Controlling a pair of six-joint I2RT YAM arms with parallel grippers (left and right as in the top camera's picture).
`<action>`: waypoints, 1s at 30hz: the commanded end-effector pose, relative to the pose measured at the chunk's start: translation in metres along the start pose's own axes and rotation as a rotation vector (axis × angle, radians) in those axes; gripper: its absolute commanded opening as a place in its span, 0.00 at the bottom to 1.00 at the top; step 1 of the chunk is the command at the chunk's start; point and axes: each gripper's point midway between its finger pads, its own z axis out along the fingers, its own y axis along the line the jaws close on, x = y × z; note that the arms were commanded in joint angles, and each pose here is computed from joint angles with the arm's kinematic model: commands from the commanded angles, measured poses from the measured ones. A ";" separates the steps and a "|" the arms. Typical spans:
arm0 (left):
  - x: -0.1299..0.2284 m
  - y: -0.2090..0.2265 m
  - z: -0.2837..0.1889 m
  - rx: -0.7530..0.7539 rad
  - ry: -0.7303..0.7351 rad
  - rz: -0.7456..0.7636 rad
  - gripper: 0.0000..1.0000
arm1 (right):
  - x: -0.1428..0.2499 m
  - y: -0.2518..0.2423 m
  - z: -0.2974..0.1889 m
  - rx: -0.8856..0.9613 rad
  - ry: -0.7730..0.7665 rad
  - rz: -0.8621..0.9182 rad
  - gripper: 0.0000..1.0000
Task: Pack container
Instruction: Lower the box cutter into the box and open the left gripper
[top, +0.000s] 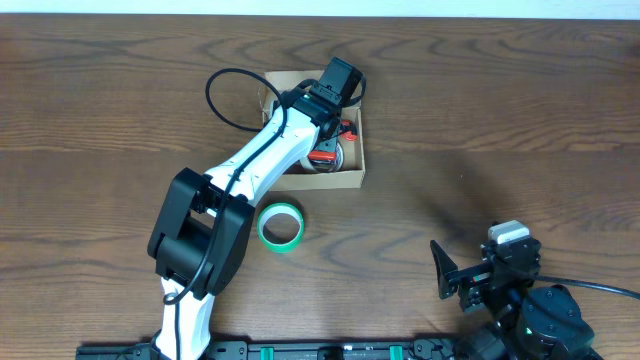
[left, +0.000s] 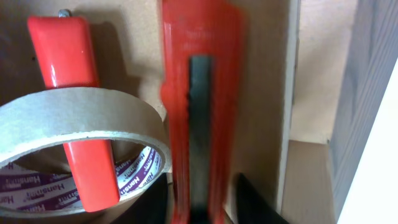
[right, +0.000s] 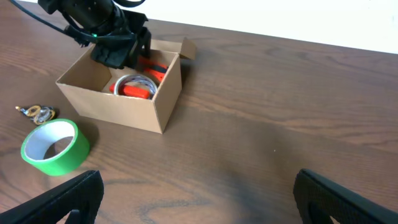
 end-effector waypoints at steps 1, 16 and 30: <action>-0.002 -0.002 0.003 0.002 -0.018 -0.016 0.43 | 0.000 -0.001 -0.001 0.003 -0.005 0.010 0.99; 0.000 -0.010 -0.021 0.027 -0.007 -0.007 0.44 | 0.000 -0.001 -0.001 0.003 -0.005 0.009 0.99; -0.028 0.003 -0.139 -0.003 -0.079 0.358 0.68 | 0.000 -0.001 -0.001 0.004 -0.005 0.010 0.99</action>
